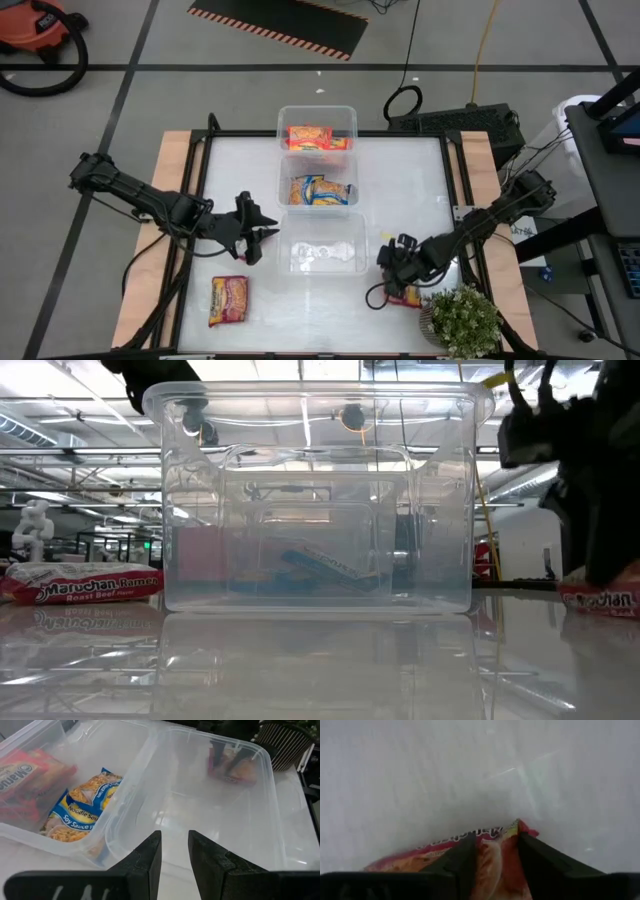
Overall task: Sort Maruchan noodles
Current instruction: Put the right red noodle pack into the bottom transparent bin
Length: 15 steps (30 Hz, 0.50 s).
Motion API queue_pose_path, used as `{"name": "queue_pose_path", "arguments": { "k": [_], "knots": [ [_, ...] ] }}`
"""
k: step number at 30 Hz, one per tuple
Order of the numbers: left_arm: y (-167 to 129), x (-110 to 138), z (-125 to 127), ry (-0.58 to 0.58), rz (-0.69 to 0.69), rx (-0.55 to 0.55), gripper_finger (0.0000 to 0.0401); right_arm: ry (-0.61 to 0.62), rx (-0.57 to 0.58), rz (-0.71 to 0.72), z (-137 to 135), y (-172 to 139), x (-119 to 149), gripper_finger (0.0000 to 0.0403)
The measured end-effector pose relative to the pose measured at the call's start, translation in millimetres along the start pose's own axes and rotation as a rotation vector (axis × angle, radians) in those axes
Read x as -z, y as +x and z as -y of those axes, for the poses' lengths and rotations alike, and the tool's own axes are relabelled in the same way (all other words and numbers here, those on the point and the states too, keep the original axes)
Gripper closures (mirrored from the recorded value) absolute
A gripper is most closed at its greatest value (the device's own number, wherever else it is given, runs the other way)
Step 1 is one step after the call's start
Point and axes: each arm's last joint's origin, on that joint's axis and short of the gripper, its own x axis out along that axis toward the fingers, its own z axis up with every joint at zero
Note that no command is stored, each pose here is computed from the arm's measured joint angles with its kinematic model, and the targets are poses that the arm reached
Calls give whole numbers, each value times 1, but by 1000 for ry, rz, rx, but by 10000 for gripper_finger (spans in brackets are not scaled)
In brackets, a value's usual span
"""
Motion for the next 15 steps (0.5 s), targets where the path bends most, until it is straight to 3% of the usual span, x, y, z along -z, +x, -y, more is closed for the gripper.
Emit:
{"name": "queue_pose_path", "arguments": {
  "k": [7,15],
  "knots": [
    [0,-1,0,47,4,0,299,34,-48,-21,7,11,9,333],
    [3,-6,-5,41,32,-16,299,24,-86,5,8,-1,8,399]
  ]
}}
